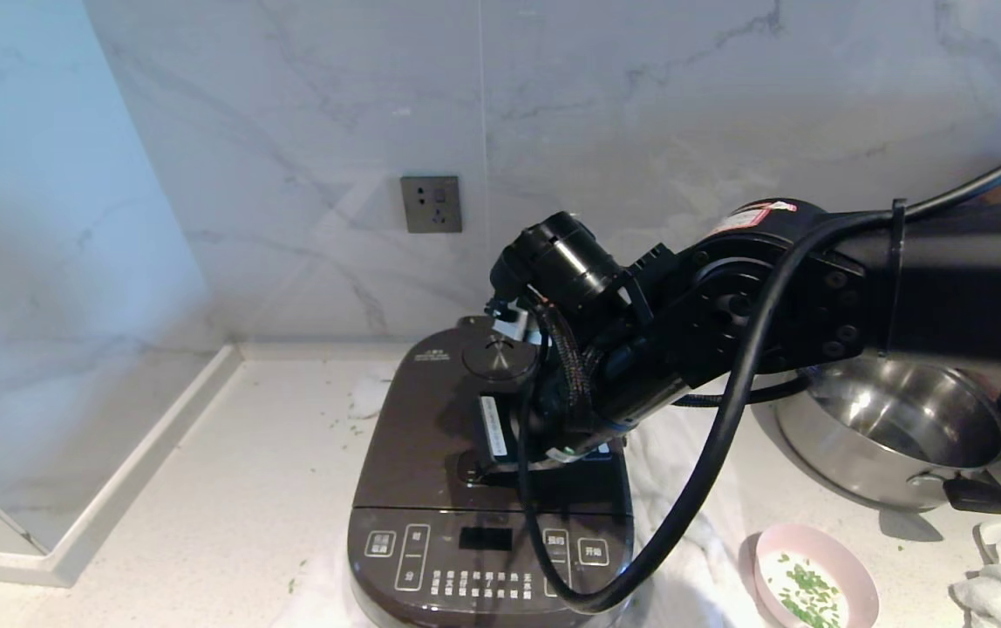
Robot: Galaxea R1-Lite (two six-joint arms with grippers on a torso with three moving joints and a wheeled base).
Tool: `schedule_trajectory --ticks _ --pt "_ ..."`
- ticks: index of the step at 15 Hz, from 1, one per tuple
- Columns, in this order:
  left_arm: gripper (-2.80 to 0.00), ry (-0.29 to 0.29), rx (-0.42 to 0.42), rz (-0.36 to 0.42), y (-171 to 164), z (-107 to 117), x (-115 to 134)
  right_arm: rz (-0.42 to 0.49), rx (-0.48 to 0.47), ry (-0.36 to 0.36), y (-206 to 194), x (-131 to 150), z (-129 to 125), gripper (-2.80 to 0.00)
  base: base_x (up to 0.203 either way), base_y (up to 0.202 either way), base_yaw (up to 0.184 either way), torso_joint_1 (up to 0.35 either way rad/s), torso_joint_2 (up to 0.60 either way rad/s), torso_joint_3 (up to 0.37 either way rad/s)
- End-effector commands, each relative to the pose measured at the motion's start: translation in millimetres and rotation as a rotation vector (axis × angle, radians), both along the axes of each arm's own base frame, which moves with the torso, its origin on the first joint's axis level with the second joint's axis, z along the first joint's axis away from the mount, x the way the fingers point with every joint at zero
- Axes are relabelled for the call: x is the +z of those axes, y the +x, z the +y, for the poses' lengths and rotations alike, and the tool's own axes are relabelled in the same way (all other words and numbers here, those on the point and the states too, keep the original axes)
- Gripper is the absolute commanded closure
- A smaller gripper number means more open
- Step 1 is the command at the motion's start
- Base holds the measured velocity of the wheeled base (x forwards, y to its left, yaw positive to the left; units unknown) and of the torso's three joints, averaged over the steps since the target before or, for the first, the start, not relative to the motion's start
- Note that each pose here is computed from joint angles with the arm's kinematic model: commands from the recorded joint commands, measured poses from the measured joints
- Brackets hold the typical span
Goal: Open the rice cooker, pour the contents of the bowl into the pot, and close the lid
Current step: Open the rice cooker
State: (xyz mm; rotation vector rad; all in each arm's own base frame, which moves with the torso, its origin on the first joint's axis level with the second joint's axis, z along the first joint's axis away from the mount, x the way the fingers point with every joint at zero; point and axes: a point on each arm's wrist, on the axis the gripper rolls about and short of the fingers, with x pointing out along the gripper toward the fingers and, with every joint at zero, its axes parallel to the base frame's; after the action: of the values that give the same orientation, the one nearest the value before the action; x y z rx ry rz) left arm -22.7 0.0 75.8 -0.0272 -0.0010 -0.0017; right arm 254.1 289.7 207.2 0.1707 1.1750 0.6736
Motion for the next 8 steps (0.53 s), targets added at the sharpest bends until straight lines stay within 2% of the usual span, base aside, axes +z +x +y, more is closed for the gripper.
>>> schedule_trajectory --ticks 1,8 --pt "0.00 0.000 -0.001 0.003 0.3 0.0 -0.5 0.004 -0.010 -0.002 2.5 -0.9 -1.9 0.00 0.000 0.000 0.000 0.000 0.00 0.000" --pt "0.00 0.000 -0.001 0.002 0.2 0.0 -0.6 0.022 -0.017 -0.021 5.1 -8.5 -3.5 0.00 0.000 0.000 0.000 0.000 0.00 0.000"
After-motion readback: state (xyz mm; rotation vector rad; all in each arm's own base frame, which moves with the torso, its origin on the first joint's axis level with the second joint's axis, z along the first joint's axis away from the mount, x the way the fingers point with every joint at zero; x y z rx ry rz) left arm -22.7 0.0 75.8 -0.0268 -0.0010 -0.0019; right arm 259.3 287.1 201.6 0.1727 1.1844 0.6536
